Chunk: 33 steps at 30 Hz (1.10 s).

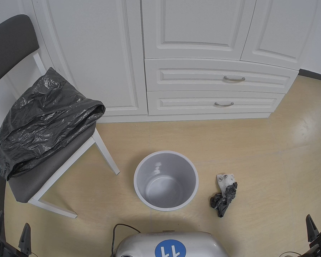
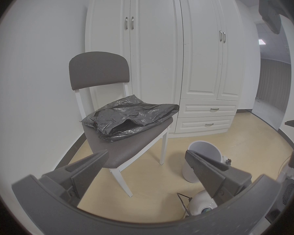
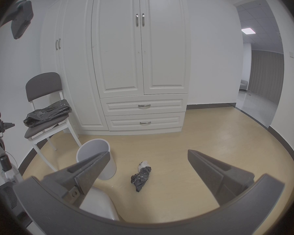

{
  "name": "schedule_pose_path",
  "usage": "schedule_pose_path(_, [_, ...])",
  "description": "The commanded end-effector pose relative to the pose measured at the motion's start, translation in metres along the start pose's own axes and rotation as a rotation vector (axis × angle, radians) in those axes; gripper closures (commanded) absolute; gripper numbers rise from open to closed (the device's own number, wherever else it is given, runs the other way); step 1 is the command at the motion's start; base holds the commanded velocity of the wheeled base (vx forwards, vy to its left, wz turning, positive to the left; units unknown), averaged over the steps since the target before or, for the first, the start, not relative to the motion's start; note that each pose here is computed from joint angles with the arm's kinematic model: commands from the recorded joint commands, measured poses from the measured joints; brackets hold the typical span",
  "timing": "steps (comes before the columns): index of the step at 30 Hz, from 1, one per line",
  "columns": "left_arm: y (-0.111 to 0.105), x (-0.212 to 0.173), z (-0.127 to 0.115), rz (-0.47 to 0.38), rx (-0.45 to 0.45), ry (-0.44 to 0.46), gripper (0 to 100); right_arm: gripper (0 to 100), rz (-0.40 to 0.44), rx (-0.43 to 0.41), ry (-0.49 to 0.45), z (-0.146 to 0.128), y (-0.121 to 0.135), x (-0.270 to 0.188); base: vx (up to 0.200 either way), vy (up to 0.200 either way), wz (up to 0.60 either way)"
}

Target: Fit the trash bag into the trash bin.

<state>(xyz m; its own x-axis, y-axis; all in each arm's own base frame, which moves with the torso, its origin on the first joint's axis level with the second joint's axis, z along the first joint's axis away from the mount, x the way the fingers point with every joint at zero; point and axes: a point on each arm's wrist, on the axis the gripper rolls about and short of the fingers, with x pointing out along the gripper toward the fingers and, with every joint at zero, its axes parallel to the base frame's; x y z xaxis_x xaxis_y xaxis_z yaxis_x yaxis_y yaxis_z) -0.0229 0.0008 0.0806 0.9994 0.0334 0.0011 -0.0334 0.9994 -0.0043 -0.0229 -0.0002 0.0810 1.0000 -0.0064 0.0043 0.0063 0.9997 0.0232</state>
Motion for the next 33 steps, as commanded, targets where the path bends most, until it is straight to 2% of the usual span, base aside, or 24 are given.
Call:
schedule_pose_path(1, [0.0,0.0,-0.0051,0.0,0.0,0.001,0,0,0.0,0.0,0.003,-0.0052,-0.0001,0.0002,0.0,0.0,0.0])
schedule_pose_path(33, [-0.0001,0.0,-0.0051,-0.006,0.006,0.001,0,0,0.0,0.0,0.003,-0.0052,-0.0001,0.0002,0.0,0.0,0.0])
